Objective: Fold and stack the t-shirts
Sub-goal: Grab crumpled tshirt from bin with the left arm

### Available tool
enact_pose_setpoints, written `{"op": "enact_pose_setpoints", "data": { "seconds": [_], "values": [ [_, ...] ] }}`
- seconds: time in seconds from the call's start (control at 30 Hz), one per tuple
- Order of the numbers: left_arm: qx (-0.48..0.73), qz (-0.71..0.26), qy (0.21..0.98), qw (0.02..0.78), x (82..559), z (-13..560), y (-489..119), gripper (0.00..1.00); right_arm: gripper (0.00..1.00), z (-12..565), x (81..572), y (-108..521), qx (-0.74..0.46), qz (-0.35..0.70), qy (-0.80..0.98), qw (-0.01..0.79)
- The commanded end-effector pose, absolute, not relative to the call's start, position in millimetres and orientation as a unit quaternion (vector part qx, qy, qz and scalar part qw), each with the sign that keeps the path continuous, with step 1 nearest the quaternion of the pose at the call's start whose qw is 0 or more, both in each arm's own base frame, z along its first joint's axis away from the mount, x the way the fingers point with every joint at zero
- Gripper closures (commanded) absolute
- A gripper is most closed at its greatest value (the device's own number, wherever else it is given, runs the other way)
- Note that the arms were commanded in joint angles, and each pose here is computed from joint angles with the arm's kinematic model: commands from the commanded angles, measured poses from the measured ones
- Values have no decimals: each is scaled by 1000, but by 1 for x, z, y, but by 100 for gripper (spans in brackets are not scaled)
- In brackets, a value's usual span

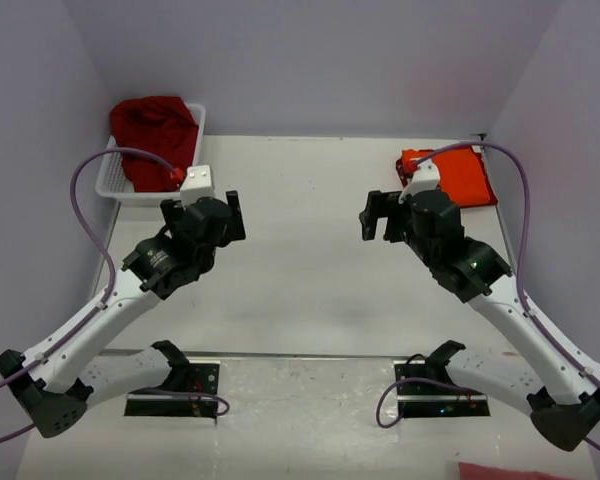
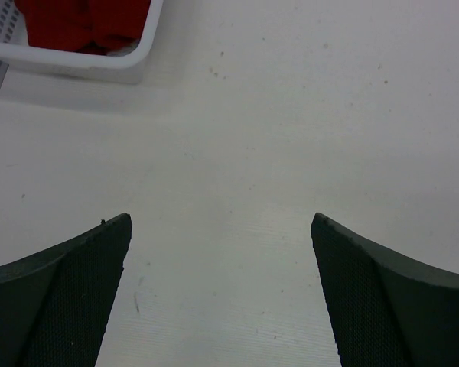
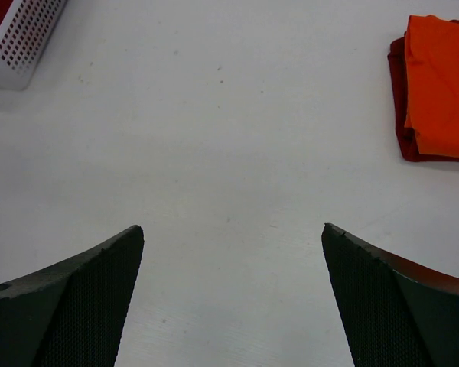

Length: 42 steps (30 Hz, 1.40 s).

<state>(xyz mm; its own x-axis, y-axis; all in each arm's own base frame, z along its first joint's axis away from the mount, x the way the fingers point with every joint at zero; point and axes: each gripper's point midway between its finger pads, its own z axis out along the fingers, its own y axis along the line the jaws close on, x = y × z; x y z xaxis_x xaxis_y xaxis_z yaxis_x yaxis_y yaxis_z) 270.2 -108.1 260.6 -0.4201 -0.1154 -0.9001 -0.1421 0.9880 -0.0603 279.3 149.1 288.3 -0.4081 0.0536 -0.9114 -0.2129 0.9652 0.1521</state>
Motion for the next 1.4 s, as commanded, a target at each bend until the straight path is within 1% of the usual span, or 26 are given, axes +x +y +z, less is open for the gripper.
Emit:
{"op": "enact_pose_setpoints", "data": {
  "seconds": [0.0,0.03,0.1,0.13,0.2,0.23,0.27,0.3,0.33,0.37,0.4,0.43,0.5,0.53,0.6,0.63,0.67,0.7,0.73,0.8,0.83,0.87,0.93,0.97,1.17,1.37],
  "values": [
    [-84,33,839,537,289,277,-92,0,1,294,272,160,-60,158,819,548],
    [-96,54,845,524,300,271,-80,0,1,292,269,160,-65,161,822,543],
    [-94,69,846,520,317,276,-72,0,1,296,264,160,-72,164,822,541],
    [-102,76,849,513,336,268,-64,0,1,298,260,156,-71,157,825,538],
    [-110,72,857,498,357,266,-49,0,1,303,254,154,-81,157,822,541],
    [-133,92,864,476,373,250,-24,0,1,309,248,149,-80,162,817,548],
    [-134,76,866,476,388,247,-20,0,1,312,244,148,-82,166,813,552],
    [-134,72,864,479,401,252,-12,2,1,315,241,147,-83,170,810,555],
    [-151,84,874,455,417,232,9,3,1,318,236,142,-82,171,808,558],
    [-152,76,880,444,426,225,13,5,1,318,233,142,-85,174,808,557],
    [-154,69,875,454,441,238,17,8,1,317,231,142,-87,174,810,554],
    [-161,74,883,435,453,220,28,9,1,314,229,140,-89,170,814,549],
    [-150,53,878,451,475,230,26,9,1,308,226,138,-95,166,817,545],
    [-150,53,883,441,483,218,29,9,1,306,224,136,-96,163,819,541],
    [-127,32,878,461,502,225,22,9,1,301,221,135,-102,163,820,539],
    [-115,17,884,453,511,213,16,9,1,300,219,134,-103,165,820,539],
    [-121,17,885,450,521,206,28,10,1,299,216,134,-106,169,818,539],
    [-121,16,880,459,524,214,28,10,1,300,214,133,-107,172,817,541],
    [-117,6,887,447,531,200,29,11,1,298,212,133,-108,173,817,539],
    [-113,0,881,459,545,203,32,11,1,302,206,132,-112,184,811,544],
    [-116,7,888,444,550,188,36,11,1,301,204,131,-113,186,810,545],
    [-114,10,884,453,557,194,38,12,1,302,202,130,-115,187,808,547],
    [-117,18,887,447,565,182,43,12,1,305,197,128,-115,193,802,553],
    [-117,20,884,451,570,185,44,12,1,306,195,127,-117,195,801,554],
    [-117,32,887,445,582,166,51,12,1,301,192,130,-123,204,802,548],
    [-127,66,897,418,581,136,64,11,1,294,194,129,-119,195,807,544]
  ]
}}
